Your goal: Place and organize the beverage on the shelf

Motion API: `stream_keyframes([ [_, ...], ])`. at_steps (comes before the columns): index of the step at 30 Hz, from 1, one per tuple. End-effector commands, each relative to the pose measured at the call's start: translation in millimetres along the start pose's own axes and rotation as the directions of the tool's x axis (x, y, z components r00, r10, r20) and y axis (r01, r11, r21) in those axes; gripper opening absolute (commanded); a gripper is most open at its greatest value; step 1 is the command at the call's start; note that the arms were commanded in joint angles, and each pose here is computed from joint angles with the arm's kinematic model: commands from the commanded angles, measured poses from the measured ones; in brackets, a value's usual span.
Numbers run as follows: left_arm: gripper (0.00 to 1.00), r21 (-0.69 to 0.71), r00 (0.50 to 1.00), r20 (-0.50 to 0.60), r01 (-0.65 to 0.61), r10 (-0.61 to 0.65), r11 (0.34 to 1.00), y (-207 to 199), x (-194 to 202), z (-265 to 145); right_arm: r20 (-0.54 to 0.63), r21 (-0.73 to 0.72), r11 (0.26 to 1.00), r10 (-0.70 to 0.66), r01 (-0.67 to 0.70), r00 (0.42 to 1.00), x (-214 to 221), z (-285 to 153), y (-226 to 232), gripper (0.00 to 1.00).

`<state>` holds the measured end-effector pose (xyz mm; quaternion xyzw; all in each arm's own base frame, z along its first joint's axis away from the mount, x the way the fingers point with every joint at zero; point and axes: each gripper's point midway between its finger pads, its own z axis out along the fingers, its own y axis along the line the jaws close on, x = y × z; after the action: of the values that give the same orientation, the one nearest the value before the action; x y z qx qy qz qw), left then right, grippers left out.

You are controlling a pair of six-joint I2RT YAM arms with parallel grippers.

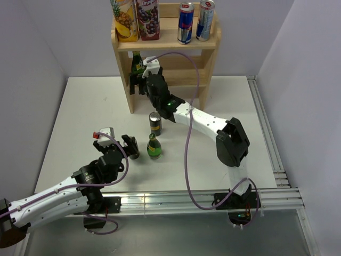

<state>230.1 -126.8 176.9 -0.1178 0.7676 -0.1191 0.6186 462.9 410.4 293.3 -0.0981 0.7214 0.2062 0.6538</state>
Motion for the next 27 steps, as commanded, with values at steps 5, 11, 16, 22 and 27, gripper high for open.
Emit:
stream_keyframes([
  [5, 0.99, 0.002, 0.999, 0.025, 0.036, -0.036, 0.999, -3, -8, -1, 0.088, -0.036, 0.999, 0.031, -0.028, 0.996, -42, -29, 14, 1.0],
  [11, 0.99, 0.004, 0.999, 0.03, 0.038, -0.039, 0.999, -3, -10, -2, 0.077, -0.032, 0.999, 0.031, -0.029, 0.997, -39, -44, 16, 1.0],
  [16, 0.99, 0.001, 0.999, 0.032, 0.042, -0.042, 0.999, -2, -11, -2, 0.078, -0.025, 0.998, 0.054, -0.053, 0.995, -39, -70, 13, 1.0],
  [22, 0.99, 0.019, 0.998, 0.042, 0.049, -0.05, 0.999, -6, -22, -5, 0.077, 0.009, 0.997, 0.079, -0.08, 0.994, -38, -120, 9, 1.0],
  [27, 0.99, 0.145, 0.999, 0.022, 0.031, -0.035, 0.989, -37, -50, -16, 0.087, 0.072, 0.987, 0.135, -0.141, 0.987, -30, -177, -9, 1.0],
])
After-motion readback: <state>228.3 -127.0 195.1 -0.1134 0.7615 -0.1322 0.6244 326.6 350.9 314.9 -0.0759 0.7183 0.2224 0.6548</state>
